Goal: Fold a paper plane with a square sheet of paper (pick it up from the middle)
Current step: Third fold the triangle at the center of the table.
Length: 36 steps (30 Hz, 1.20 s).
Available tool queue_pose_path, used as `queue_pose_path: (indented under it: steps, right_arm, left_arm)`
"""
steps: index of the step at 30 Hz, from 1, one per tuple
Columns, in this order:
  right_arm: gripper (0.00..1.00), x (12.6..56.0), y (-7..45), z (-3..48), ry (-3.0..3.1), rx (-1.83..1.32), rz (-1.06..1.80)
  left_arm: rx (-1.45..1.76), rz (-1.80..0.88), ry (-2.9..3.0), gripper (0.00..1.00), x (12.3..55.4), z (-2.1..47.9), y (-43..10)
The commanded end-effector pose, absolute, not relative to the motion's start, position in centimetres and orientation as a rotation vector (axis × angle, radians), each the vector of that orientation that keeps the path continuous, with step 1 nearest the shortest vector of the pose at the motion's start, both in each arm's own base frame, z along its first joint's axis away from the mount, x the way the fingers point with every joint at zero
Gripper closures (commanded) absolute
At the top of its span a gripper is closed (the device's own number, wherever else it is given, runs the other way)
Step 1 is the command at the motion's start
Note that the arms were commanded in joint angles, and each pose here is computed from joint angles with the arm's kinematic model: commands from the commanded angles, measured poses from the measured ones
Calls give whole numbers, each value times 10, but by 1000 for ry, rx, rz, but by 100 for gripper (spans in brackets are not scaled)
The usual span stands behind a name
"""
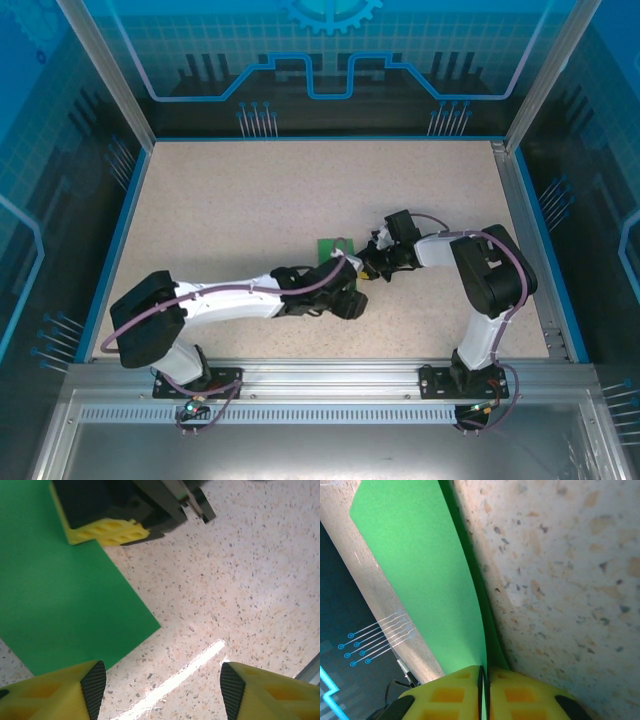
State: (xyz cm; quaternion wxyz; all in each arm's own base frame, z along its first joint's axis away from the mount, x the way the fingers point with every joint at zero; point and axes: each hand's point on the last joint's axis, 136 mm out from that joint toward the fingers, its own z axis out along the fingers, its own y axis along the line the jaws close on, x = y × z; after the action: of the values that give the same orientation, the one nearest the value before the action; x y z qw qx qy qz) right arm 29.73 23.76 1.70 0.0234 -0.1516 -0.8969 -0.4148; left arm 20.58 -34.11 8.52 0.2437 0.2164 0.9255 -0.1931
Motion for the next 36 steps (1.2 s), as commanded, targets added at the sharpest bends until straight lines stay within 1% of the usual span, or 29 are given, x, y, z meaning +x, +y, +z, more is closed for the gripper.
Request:
queue_pose_path:
  steps: [1,7,14,18,21,23,29,32,34,36]
  right_arm:
    - [87,288,238,16,-2744,-460,-1232]
    - [87,287,236,15,-2742,-467,-1226]
    - [87,287,233,16,-2741,-472,-1223]
    - [87,289,232,17,-2744,-473,-1228]
    - [87,289,231,17,-2745,-471,-1225]
    - [87,289,230,18,-2746,-472,-1224]
    - [86,291,231,21,-2752,-461,-1235]
    - [84,292,231,23,-2760,-451,-1232]
    - [82,294,230,26,-2772,-441,-1232]
    - [79,295,228,29,-2791,-435,-1223]
  left_arm:
    - [652,-295,2473,33,217,74,-337]
    - [762,-117,2448,33,216,61,-348]
    - [768,-47,2434,35,219,56,-347]
    - [784,-2,2439,39,221,51,-345]
    - [784,15,2446,44,221,47,-343]
    - [786,24,2446,48,220,46,-341]
    - [774,33,2441,65,222,48,-340]
    - [770,35,2434,78,223,51,-340]
    - [760,30,2428,88,224,54,-340]
    - [754,20,2425,95,225,57,-340]
